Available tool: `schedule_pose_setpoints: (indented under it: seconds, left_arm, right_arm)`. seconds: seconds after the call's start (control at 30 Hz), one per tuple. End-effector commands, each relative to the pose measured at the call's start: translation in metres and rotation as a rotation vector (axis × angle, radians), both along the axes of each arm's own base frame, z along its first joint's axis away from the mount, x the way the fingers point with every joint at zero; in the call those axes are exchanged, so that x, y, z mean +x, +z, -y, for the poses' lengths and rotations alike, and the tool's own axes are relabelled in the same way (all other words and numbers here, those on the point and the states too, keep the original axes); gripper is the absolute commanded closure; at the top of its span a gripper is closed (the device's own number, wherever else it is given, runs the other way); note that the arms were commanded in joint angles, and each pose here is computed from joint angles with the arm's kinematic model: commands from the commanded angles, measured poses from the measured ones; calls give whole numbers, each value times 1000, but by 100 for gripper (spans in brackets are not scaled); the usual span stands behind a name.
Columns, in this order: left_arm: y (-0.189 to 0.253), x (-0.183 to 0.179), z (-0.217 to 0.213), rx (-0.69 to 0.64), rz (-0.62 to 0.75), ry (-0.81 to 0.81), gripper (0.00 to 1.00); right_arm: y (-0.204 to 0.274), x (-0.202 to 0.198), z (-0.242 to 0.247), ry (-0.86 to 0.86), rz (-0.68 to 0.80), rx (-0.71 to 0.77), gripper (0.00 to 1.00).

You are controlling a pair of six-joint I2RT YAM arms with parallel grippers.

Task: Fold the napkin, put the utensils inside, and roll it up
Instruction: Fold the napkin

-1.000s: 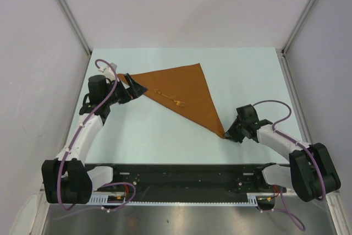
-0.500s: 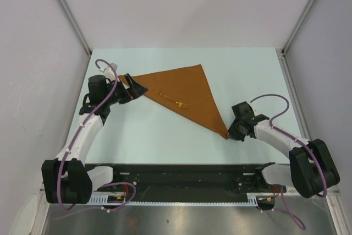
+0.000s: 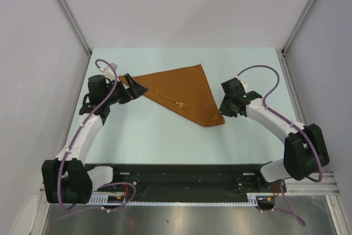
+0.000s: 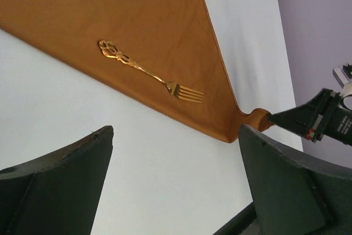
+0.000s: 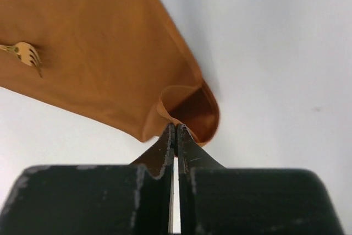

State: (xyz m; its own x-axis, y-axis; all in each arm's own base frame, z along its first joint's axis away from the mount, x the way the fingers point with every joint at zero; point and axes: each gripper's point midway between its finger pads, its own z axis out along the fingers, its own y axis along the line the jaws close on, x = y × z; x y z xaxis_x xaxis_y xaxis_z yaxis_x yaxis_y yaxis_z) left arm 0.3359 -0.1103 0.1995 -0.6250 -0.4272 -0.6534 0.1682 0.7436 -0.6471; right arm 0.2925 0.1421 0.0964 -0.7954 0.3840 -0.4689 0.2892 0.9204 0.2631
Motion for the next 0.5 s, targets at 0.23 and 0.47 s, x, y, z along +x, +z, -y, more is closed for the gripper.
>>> schedule_pose_setpoints:
  seconds: [0.23,0.47]
  left_arm:
    - [10,6,-8,-21,42,18,0]
    - [10,6,-9,-21,40,20,0]
  right_arm:
    - [34,87,-103,212,156,67,100]
    - [39,121,-171,315,202,163,100]
